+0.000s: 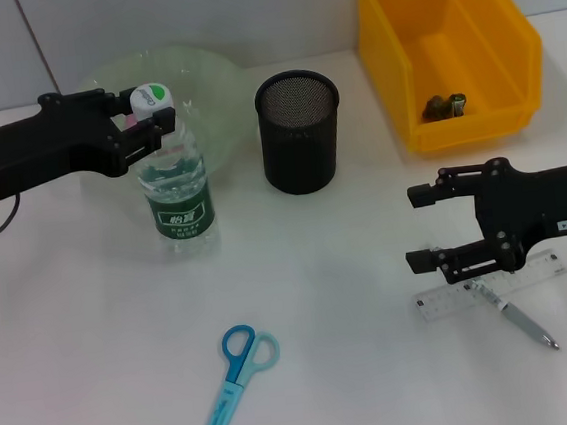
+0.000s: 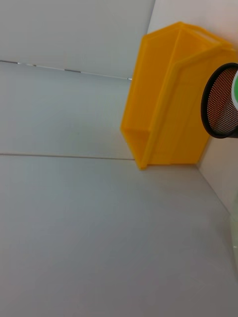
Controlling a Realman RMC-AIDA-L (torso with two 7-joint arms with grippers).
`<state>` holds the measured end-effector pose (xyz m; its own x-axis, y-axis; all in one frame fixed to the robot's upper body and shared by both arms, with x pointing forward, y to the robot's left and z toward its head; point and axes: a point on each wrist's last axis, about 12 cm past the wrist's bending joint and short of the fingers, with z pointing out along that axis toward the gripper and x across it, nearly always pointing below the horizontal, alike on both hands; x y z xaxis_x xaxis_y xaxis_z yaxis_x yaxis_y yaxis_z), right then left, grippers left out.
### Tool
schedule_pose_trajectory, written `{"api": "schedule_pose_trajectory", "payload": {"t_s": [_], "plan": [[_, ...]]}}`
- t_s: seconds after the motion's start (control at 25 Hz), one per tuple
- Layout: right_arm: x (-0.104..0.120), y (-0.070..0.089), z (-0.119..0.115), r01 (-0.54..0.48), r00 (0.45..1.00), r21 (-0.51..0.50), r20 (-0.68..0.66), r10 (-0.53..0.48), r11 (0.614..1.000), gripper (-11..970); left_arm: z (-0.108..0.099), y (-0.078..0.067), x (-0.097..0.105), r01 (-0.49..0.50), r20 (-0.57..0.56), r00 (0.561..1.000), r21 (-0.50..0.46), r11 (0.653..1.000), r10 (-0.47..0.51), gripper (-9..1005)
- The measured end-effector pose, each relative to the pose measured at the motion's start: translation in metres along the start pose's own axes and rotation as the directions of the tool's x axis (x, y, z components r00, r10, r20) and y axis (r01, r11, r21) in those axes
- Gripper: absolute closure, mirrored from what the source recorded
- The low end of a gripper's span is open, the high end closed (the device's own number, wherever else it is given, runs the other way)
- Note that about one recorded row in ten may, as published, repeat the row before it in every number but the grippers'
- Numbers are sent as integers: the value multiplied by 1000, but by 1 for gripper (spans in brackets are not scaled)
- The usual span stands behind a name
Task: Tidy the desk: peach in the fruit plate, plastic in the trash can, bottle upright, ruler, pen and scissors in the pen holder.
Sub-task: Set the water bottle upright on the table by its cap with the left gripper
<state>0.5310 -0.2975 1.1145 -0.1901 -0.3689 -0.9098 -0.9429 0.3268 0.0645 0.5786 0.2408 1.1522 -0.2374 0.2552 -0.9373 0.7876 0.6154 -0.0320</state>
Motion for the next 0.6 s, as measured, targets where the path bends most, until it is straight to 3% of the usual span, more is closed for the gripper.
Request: {"api": "schedule_pose_trajectory", "payload": {"t_s": [0.6], "plan": [[0,0,-1,-1,1000,3,-1,1,1000,145,-2,-2,12,-1,44,999,12,1000,1,551]]}}
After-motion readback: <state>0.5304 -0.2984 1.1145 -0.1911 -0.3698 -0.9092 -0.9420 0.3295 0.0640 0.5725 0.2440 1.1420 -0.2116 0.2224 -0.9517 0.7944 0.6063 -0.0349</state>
